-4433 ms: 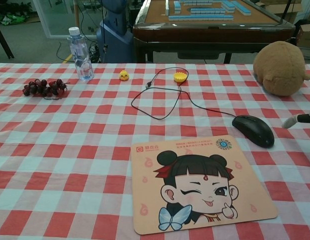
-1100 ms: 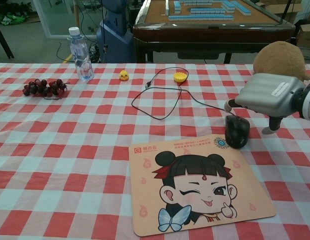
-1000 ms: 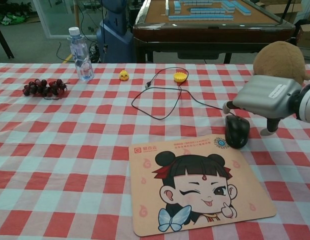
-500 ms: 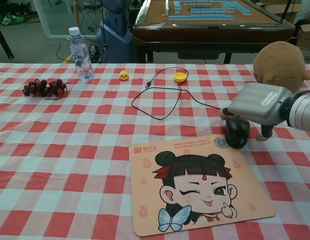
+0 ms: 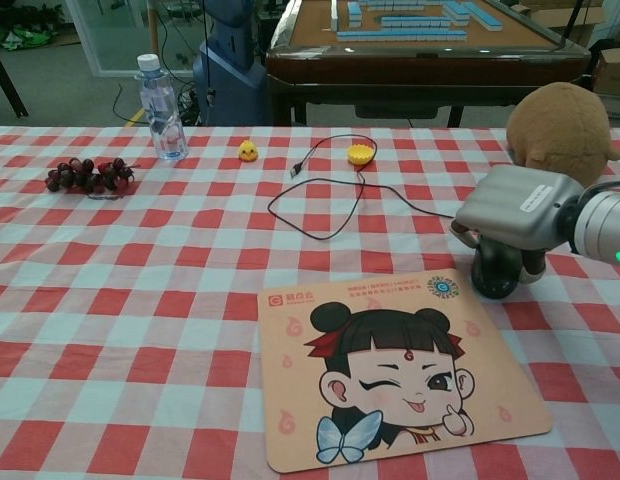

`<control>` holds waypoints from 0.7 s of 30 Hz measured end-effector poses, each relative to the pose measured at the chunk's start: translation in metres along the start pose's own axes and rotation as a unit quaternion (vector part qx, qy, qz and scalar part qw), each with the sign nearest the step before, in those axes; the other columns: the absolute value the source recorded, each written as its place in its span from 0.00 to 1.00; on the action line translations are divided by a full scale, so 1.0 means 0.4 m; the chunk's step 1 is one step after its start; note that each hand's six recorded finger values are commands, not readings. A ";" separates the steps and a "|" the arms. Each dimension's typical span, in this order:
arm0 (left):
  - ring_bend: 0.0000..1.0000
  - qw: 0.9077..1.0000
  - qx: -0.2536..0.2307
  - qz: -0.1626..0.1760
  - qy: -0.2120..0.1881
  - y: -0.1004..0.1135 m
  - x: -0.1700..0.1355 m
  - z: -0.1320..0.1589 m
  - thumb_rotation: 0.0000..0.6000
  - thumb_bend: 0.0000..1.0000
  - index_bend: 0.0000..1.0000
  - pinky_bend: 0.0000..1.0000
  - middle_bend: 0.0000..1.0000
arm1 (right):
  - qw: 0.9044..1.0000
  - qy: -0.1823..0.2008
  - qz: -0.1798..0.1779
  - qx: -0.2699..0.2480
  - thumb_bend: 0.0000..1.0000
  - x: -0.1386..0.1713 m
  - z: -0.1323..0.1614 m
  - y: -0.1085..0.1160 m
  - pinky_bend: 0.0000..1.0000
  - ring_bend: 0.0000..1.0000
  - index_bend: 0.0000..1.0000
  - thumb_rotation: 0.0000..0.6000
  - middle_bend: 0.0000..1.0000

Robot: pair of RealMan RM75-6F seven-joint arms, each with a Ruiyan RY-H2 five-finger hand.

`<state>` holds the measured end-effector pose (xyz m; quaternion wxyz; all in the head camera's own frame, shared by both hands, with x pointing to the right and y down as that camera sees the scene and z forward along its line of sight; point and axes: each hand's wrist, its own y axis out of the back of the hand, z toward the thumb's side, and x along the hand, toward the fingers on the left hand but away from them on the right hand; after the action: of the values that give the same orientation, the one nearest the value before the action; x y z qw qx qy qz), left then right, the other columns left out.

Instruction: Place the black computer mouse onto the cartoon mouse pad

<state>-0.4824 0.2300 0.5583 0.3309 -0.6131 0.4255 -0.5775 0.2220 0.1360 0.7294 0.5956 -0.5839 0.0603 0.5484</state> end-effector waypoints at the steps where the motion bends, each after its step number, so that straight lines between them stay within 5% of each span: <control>1: 0.49 1.000 0.000 0.000 0.000 0.000 0.000 0.000 1.00 0.10 0.52 0.63 0.53 | 1.000 -0.001 0.000 0.000 0.00 0.000 -0.001 0.000 1.00 0.94 0.42 1.00 1.00; 21: 0.49 1.000 0.002 -0.001 0.004 -0.003 0.003 -0.004 1.00 0.10 0.52 0.63 0.53 | 0.999 -0.001 -0.041 -0.008 0.01 0.038 -0.012 0.077 1.00 0.94 0.45 1.00 1.00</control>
<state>-0.4838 0.2296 0.5599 0.3299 -0.6109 0.4247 -0.5810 0.2085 0.1325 0.6976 0.6131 -0.5896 0.0313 0.5249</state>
